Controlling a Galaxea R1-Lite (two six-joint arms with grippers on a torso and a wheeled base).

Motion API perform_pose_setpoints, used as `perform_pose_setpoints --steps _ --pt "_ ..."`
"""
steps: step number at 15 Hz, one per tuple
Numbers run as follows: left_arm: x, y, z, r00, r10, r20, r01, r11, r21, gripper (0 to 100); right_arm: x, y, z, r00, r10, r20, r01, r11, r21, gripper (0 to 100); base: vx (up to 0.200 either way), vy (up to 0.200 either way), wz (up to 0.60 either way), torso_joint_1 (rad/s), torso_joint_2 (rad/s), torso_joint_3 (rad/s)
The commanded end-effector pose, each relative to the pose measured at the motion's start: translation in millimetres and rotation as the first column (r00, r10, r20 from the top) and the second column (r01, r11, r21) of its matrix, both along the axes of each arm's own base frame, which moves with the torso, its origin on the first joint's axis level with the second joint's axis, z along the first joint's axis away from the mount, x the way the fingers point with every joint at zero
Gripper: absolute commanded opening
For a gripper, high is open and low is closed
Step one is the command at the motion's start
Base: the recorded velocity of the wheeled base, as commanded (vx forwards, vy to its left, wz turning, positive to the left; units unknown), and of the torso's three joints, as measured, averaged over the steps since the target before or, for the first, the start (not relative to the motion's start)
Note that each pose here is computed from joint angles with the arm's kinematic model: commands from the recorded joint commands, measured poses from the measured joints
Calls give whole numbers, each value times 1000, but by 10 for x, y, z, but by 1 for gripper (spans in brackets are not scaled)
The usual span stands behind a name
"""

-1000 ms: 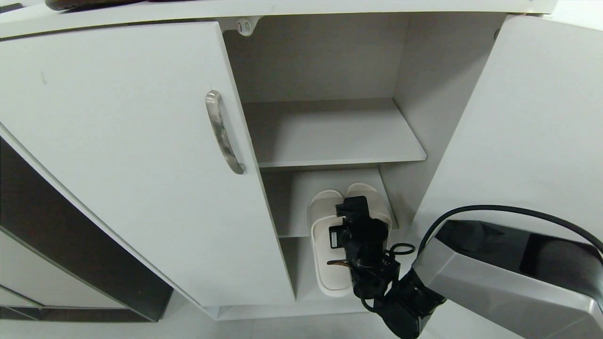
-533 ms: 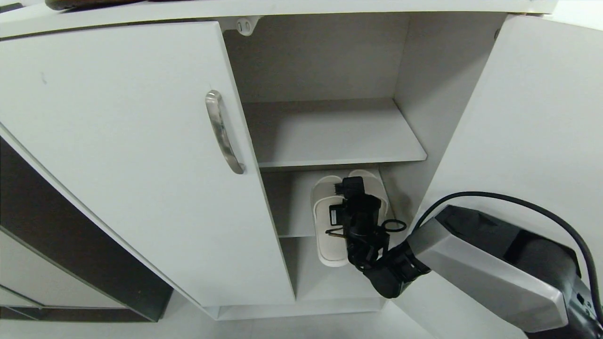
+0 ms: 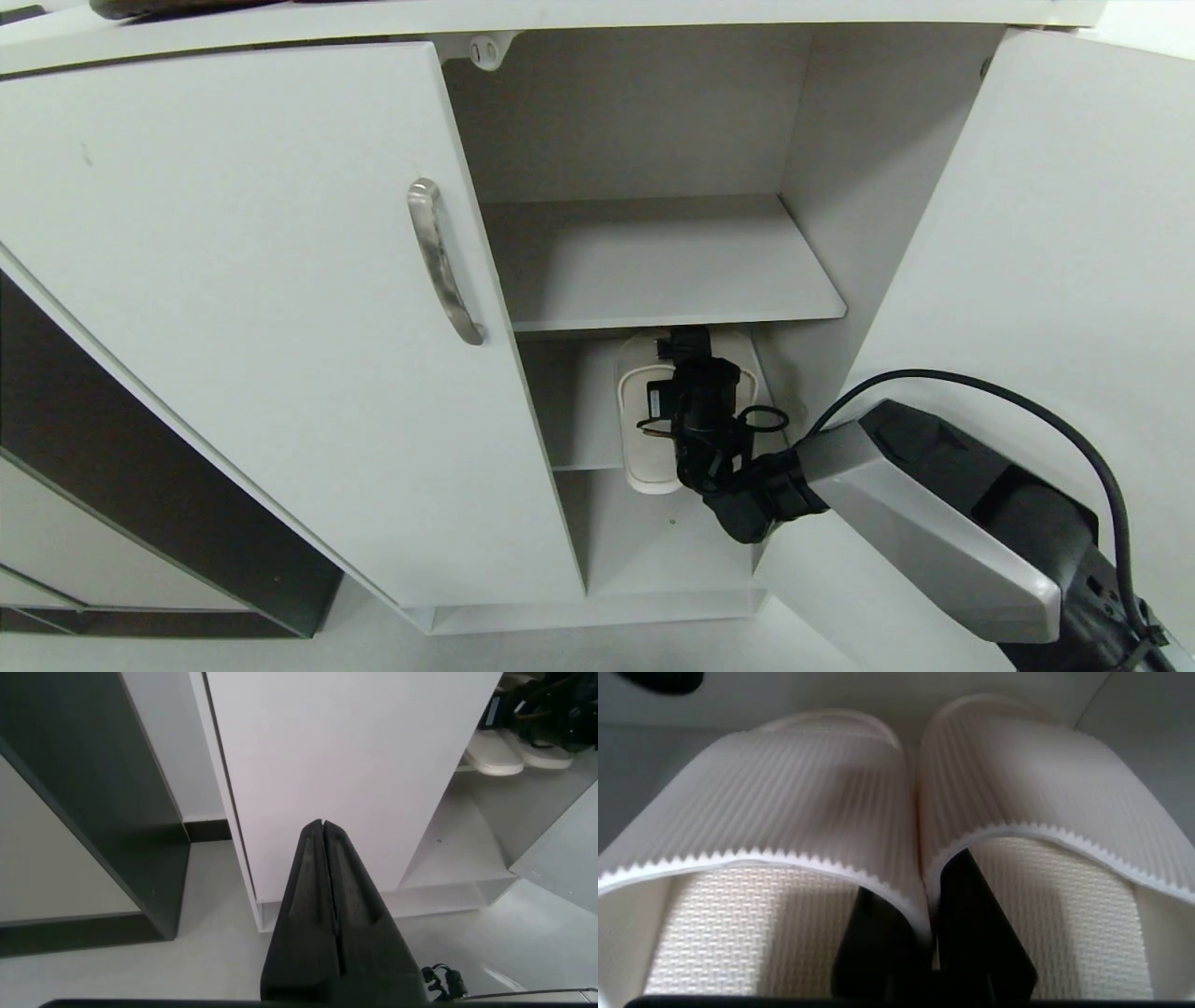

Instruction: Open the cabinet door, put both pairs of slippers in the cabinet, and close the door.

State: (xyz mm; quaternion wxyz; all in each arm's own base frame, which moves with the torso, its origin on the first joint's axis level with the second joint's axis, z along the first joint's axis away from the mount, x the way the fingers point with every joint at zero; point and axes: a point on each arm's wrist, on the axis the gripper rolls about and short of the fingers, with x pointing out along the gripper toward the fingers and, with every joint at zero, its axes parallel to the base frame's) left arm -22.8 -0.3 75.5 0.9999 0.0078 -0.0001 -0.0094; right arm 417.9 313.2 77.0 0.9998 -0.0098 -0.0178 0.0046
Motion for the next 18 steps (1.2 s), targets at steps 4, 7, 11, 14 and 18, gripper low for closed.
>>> perform_pose_setpoints --steps 4,7,11,14,18 --pt "1 0 0 1000 0 -2 0 1000 0 0 88 23 4 1000 -5 0 5 1000 -1 0 0 0 0 0 0 0" --pt "1 0 0 1000 0 -2 0 1000 0 0 116 45 -57 1000 -5 -4 5 1000 -3 0 0 0 0 0 0 0" --pt "1 0 0 1000 0 -2 0 1000 0 0 124 40 -82 1000 -9 -8 8 1000 -8 0 0 0 0 0 0 0" --pt "1 0 0 1000 0 -2 0 1000 0 0 123 40 -99 1000 -9 -11 9 1000 -14 100 0 0 0 0 0 0" --pt "1 0 0 1000 0 -2 0 1000 0 0 14 -5 -56 1000 -5 -27 4 999 -35 100 0 0 0 0 0 0"
